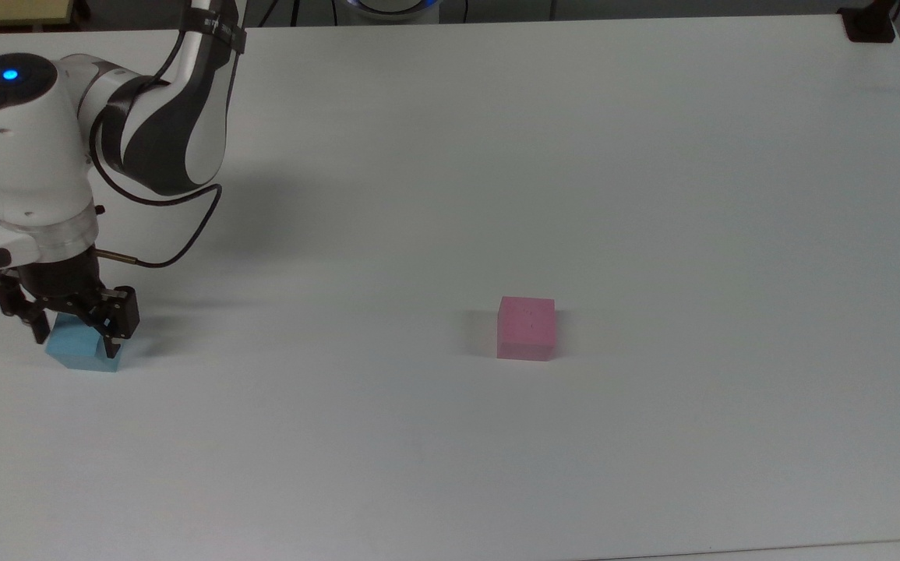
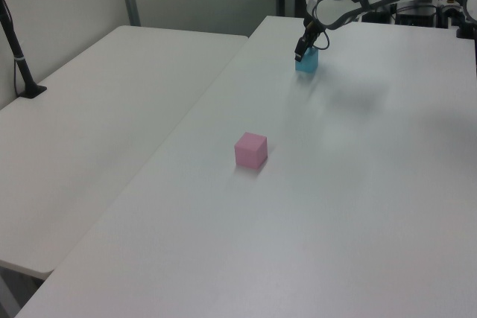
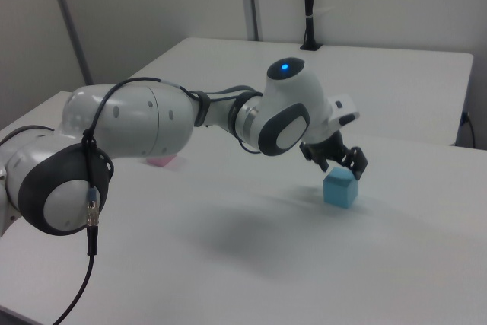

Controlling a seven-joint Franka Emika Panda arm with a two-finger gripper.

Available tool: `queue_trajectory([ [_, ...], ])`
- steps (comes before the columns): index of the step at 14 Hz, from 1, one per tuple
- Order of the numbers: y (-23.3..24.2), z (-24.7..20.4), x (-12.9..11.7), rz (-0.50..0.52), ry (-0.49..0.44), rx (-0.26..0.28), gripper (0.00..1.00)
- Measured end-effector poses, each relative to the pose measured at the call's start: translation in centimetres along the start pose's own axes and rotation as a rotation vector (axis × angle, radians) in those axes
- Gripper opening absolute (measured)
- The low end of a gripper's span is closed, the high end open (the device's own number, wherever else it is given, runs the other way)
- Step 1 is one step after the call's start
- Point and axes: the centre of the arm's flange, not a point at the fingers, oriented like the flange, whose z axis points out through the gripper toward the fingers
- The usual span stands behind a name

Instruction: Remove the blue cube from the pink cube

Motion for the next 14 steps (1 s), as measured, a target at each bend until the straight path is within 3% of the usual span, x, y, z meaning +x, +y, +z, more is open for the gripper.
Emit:
queue_trajectory([
  [1,0.2,-1.7,0.8,0.018,0.027,-0.005,1.0],
  [3,0.2,-6.3,1.8,0.047,0.055,0.0,1.0],
  [4,-0.2,-11.1,2.0,0.059,0.038,0.02,1.0],
  [6,-1.7,-18.3,1.1,0.045,-0.058,0.074,1.0],
  [9,-7.7,-33.1,-4.0,-0.054,-0.313,0.204,1.0],
  [11,-12.0,-36.9,-6.1,-0.077,-0.394,0.225,1.0],
  [14,-16.6,-36.7,-6.9,-0.032,-0.448,0.173,1.0],
])
